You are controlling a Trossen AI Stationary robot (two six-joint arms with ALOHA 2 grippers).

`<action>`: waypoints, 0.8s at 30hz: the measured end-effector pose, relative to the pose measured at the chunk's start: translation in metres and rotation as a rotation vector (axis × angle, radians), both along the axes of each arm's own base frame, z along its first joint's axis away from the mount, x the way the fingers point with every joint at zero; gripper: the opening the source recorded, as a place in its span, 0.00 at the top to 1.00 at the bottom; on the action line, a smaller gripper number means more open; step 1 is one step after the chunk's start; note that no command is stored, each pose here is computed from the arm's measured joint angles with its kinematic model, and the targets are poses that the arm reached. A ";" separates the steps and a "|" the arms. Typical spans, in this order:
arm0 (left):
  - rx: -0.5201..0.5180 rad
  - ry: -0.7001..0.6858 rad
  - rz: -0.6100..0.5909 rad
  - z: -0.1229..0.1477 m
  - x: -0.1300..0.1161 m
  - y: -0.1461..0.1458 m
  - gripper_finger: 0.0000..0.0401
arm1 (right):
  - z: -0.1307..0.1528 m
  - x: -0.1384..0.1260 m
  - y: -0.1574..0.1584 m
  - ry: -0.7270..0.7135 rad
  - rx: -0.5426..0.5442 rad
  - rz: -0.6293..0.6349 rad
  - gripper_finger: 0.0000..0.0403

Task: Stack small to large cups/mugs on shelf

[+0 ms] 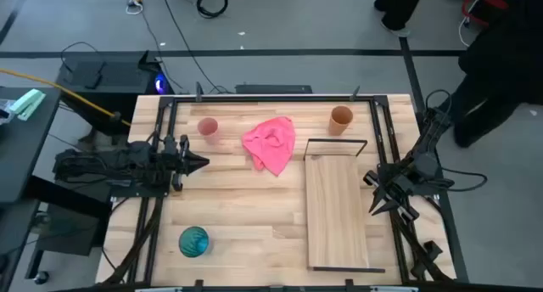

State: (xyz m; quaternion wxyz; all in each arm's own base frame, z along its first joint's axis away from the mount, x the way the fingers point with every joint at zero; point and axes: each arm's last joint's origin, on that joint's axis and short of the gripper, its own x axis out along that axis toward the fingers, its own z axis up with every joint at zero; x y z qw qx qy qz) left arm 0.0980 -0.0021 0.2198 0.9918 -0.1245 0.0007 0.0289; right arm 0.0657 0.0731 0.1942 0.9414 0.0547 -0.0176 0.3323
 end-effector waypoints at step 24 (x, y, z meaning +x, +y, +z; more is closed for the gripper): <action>0.000 0.000 0.000 0.000 0.000 0.000 0.93 | 0.000 0.000 0.000 0.000 0.000 0.000 0.88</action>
